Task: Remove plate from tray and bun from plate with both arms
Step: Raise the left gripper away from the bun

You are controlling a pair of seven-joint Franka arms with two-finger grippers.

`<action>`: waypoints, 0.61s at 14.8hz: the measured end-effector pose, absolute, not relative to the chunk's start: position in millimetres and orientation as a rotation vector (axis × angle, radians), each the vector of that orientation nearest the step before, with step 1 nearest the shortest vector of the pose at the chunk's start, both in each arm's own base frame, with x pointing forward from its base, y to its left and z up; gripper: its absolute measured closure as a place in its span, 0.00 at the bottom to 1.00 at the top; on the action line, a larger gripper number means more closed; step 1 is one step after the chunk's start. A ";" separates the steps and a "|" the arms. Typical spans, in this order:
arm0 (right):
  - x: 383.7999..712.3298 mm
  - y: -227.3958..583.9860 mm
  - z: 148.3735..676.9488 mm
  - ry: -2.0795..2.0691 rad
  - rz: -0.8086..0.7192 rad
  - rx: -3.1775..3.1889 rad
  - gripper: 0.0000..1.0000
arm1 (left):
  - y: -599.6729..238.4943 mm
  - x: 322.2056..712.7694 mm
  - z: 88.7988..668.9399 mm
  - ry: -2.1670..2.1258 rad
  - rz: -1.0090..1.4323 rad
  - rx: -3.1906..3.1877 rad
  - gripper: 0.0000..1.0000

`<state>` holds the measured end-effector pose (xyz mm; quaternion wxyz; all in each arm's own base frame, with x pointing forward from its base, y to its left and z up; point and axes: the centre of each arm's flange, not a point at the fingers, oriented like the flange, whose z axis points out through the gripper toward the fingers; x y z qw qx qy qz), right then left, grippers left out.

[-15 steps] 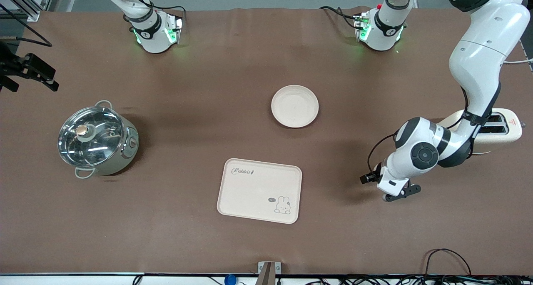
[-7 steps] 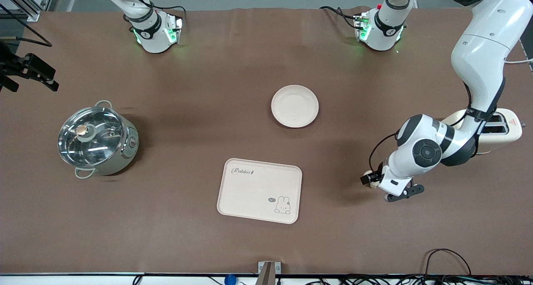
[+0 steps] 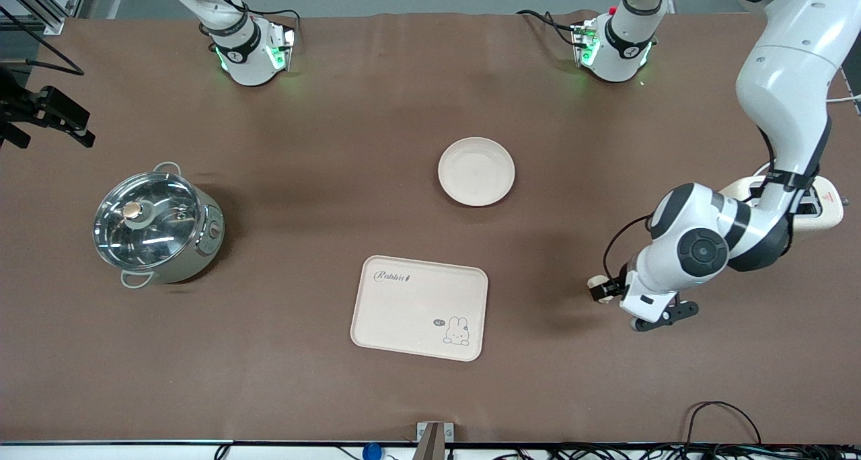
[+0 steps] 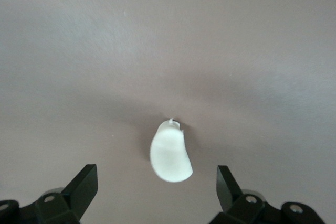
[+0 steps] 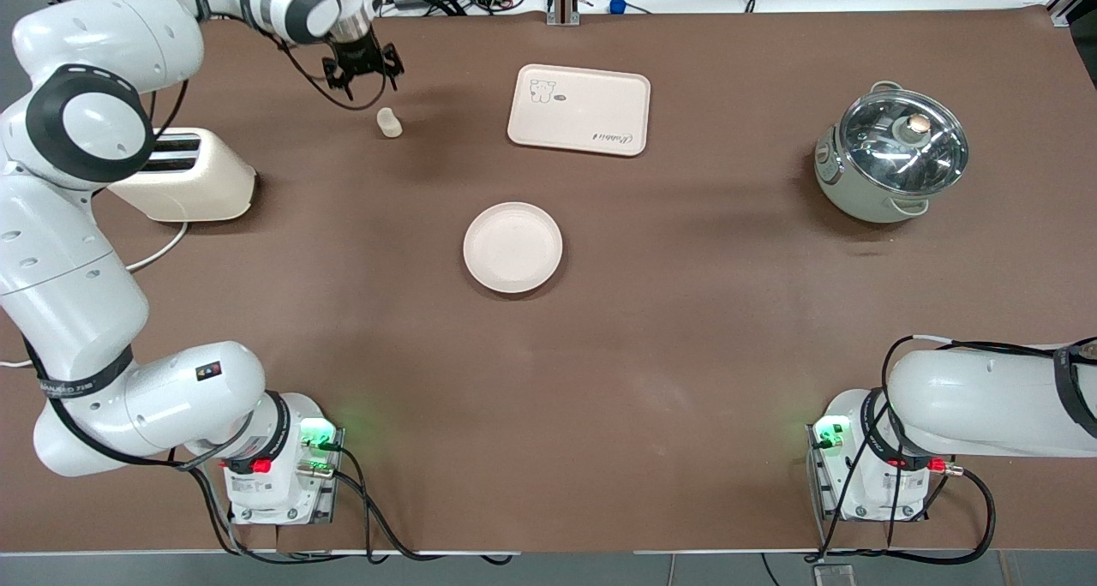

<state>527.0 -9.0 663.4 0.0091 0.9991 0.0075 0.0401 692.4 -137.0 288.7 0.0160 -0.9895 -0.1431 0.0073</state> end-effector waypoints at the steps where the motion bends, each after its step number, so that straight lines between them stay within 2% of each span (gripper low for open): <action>1: 527.0 -9.0 663.4 0.023 0.125 3.121 0.00 | -136.4 696.2 306.6 -0.434 0.008 -3.081 0.00; 5: 527.0 -9.0 663.3 0.023 0.125 3.121 0.00 | -141.1 701.4 381.3 -0.408 -0.093 -3.087 0.00; 9: 527.1 -9.0 663.0 0.023 0.124 3.121 0.00 | -139.6 679.1 485.4 -0.403 -0.171 -3.108 0.00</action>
